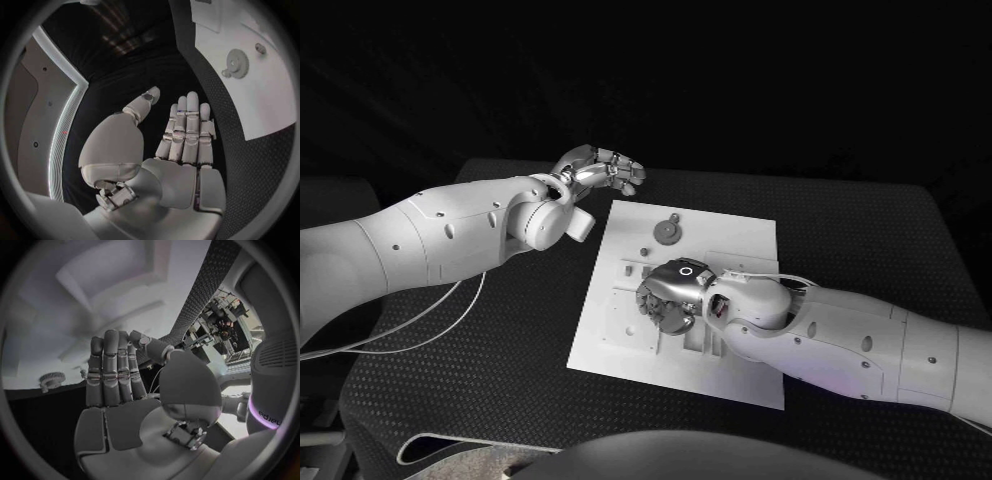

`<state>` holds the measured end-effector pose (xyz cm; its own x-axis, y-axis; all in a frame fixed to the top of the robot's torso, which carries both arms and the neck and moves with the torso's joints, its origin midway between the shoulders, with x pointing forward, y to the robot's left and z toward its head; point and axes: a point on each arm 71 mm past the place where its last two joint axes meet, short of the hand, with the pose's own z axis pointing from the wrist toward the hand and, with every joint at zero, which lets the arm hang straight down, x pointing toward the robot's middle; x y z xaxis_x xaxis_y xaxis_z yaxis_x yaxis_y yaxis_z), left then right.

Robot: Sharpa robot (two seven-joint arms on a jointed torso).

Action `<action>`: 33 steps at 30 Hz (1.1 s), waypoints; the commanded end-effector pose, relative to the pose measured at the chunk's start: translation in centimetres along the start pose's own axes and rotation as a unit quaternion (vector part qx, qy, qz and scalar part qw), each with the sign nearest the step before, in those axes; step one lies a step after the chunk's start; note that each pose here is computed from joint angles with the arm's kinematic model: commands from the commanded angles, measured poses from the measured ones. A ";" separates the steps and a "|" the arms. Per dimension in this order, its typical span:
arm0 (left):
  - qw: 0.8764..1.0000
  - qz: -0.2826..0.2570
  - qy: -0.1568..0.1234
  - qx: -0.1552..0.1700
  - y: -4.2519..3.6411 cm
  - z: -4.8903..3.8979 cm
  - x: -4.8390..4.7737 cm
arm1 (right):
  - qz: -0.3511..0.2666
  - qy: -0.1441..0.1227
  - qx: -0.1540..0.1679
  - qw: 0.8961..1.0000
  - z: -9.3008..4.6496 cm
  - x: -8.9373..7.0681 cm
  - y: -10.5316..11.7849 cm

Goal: Assemble the parts on the task board

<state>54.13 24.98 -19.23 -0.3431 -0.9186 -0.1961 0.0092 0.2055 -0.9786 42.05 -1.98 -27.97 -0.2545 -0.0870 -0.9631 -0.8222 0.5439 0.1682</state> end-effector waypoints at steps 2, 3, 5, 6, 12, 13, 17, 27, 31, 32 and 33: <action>1.000 -0.005 0.006 0.002 -0.12 0.03 0.13 | 0.003 0.013 0.000 1.000 0.0 0.4 0.0; 1.000 -0.005 0.006 0.002 -0.11 0.03 0.13 | 0.004 0.013 0.003 1.000 0.0 0.4 -0.1; 1.000 -0.005 0.006 0.002 -0.10 0.01 0.09 | 0.009 0.010 0.006 1.000 0.0 0.4 -0.3; 1.000 -0.005 0.006 0.001 -0.10 0.00 0.08 | 0.013 0.005 0.008 1.000 -0.1 0.3 -0.5; 1.000 -0.005 0.006 0.001 -0.08 -0.05 -0.01 | 0.026 -0.005 0.015 1.000 -0.3 0.2 -1.0; 1.000 -0.005 0.006 0.000 -0.07 -0.06 -0.04 | 0.030 -0.008 0.015 0.999 -0.3 0.2 -0.9; 1.000 -0.006 0.004 -0.001 -0.02 -0.10 -0.18 | 0.033 -0.013 0.011 0.999 -0.4 0.1 -0.7; 1.000 -0.008 -0.001 0.002 -0.03 -0.19 -0.39 | 0.031 -0.021 0.028 0.999 -1.8 0.1 -1.7; 1.000 -0.007 -0.003 0.001 0.02 -0.23 -0.59 | 0.029 -0.037 0.031 0.998 -2.6 -0.5 -2.3; 1.000 -0.007 -0.003 0.001 0.03 -0.22 -0.61 | 0.031 -0.039 0.032 0.998 -2.8 -0.6 -2.4; 1.000 -0.007 -0.004 0.001 0.03 -0.22 -0.65 | 0.033 -0.045 0.033 0.998 -3.2 -0.9 -2.7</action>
<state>54.13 25.74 -19.26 -0.3301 -0.9240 -0.1928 0.0002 0.2041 -0.9789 42.83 -5.90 -27.35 -0.2736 -0.0102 -0.9618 -0.7691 0.6028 0.2124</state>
